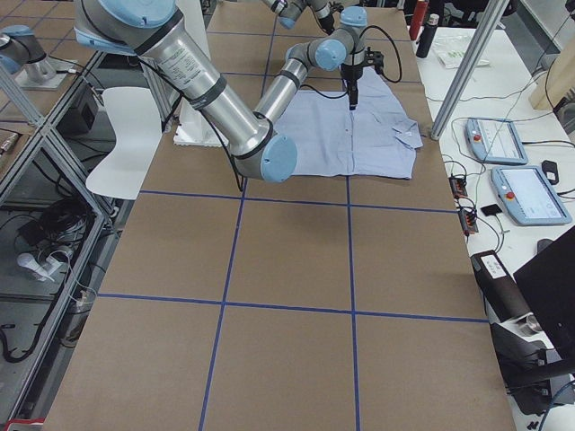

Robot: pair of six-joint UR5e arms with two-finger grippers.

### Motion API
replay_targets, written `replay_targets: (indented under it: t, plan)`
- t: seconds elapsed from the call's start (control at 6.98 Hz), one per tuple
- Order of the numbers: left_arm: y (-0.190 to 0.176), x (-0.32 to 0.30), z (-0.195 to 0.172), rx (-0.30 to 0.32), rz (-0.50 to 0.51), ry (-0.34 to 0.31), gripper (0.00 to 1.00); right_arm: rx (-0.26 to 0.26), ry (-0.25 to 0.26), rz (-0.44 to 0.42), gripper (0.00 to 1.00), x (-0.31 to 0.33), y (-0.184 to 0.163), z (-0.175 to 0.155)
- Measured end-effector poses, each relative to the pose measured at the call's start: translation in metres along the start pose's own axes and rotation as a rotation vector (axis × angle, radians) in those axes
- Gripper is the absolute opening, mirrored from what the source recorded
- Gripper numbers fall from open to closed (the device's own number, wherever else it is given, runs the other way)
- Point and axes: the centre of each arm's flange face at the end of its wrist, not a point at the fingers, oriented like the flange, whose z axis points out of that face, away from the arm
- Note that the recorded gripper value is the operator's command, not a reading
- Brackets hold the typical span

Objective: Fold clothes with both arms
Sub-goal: 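Grasp the cuff of the sleeve nearest the left gripper, then lift the sleeve with the left gripper and carry it toward the collar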

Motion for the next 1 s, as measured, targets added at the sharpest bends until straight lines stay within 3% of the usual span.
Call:
replay_targets:
  t: [0.57, 1.0]
  plan:
    - [-0.002, 0.024, -0.017, 0.001, 0.006, 0.041, 0.00, -0.002, 0.003, 0.002, 0.99, 0.002, 0.001, 0.002]
    - [-0.017, 0.100, -0.083, -0.074, -0.008, 0.108, 0.00, -0.008, 0.010, -0.002, 0.99, 0.022, 0.010, 0.008]
